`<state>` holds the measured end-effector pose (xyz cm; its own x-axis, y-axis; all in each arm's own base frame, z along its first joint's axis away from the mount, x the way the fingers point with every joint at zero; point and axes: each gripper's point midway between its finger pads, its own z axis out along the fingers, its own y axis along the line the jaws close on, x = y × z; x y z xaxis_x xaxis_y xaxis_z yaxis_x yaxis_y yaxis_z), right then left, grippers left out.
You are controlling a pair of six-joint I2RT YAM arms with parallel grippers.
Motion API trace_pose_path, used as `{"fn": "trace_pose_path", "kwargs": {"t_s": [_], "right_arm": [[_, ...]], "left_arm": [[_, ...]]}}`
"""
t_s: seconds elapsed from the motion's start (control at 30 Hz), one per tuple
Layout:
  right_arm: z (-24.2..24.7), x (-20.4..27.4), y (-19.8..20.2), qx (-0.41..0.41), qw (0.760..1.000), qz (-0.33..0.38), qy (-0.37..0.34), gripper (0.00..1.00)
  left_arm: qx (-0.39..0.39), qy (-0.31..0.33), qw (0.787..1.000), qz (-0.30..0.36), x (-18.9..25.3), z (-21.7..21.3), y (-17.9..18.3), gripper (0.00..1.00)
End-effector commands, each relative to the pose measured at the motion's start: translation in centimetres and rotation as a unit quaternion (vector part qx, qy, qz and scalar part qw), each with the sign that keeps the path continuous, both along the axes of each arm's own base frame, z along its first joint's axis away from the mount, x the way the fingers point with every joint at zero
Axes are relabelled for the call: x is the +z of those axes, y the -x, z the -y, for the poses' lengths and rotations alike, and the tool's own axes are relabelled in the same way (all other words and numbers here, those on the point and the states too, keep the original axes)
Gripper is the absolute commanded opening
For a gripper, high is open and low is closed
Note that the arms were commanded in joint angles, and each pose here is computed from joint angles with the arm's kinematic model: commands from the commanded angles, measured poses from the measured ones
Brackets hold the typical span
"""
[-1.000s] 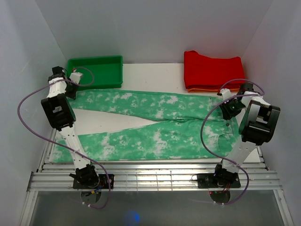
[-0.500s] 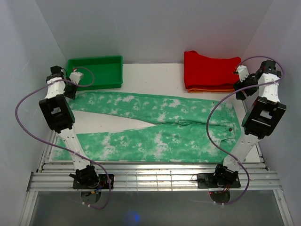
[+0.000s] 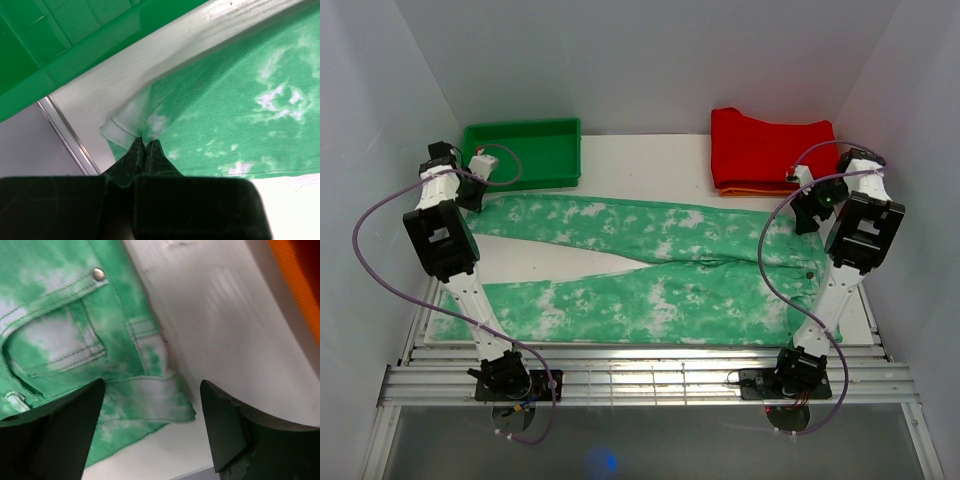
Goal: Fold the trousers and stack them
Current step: Fold the trousers
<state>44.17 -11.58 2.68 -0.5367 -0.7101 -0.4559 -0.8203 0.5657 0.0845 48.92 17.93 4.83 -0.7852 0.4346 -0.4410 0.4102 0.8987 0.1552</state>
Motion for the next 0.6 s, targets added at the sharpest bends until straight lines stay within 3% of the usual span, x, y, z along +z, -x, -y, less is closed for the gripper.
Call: {"fn": "trace_pose_path", "kwargs": {"t_s": [0.0, 0.07, 0.13, 0.17, 0.27, 0.57], "right_arm": [[-1.7, 0.4, 0.8, 0.046, 0.999, 0.003, -0.007, 0.79], [-1.7, -0.4, 0.7, 0.05, 0.999, 0.0, 0.003, 0.72], [-1.3, -1.0, 0.3, 0.053, 0.998, -0.002, 0.017, 0.51], [-1.0, -0.7, -0.1, 0.058, 0.998, 0.002, 0.027, 0.36], [0.0, -0.1, -0.6, 0.057, 0.997, 0.009, 0.049, 0.08], [3.6, 11.8, -6.3, -0.008, 0.973, 0.204, 0.106, 0.08]], "left_arm": [[-0.011, -0.006, 0.999, 0.034, 3.5, 0.4, -0.2, 0.0], [-0.014, -0.006, 0.999, 0.035, 3.5, 0.4, -0.3, 0.0], [-0.015, -0.009, 0.999, 0.037, 3.7, 0.3, -0.5, 0.0], [-0.015, -0.011, 0.999, 0.038, 3.9, 0.2, -0.5, 0.0], [-0.019, -0.012, 0.998, 0.053, 5.0, 0.2, -0.9, 0.0], [-0.018, 0.006, 0.986, 0.167, 13.3, 0.1, -5.3, 0.0]]}}
